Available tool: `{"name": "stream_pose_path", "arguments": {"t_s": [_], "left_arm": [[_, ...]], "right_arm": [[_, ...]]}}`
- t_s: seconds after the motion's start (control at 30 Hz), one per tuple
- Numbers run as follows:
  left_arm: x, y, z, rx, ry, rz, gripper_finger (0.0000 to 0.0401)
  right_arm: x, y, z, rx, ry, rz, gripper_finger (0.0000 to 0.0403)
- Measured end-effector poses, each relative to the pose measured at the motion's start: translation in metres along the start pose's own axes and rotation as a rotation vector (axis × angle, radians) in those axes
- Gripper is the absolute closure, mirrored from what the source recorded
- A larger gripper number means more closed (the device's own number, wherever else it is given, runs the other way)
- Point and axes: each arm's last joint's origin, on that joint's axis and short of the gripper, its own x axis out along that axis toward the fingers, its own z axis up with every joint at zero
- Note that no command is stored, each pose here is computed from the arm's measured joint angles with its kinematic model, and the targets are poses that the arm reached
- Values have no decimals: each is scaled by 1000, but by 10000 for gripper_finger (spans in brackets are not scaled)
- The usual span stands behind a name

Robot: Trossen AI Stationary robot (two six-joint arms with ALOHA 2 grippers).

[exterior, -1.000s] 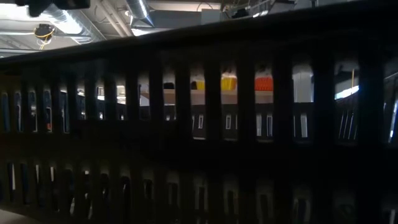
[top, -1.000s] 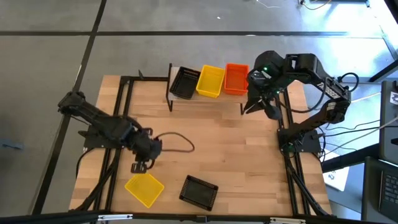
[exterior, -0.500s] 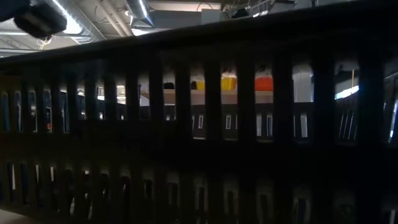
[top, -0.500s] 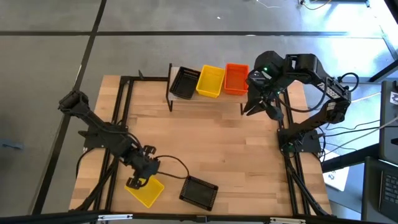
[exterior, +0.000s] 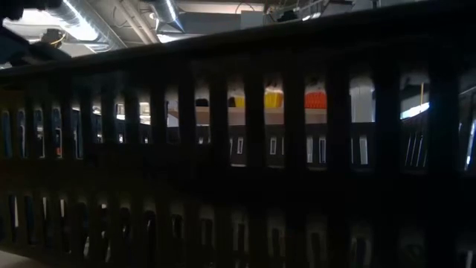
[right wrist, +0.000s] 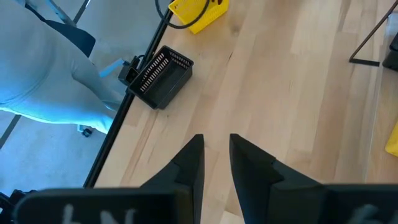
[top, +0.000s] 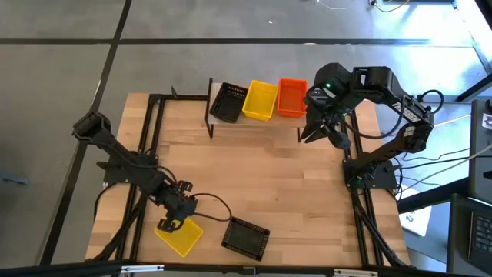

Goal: Stack baskets on shelf by color
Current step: Stack the yellow basket on the yellow baskets on the shelf

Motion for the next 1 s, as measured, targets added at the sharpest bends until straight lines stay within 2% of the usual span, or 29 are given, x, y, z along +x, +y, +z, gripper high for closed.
{"name": "stream_pose_path", "arguments": {"t_s": [0.5,0.6,0.77,1.0], "left_arm": [[26,10,-19,-10,-21,-12,326],[30,11,-21,-104,-26,-15,326],[36,15,-28,-343,-18,3,326],[37,15,-27,-402,-44,3,326]], "right_arm": [[0,0,0,4,0,0,330],[0,0,0,4,1,0,330],[0,0,0,4,1,0,330],[0,0,0,4,1,0,330]]}}
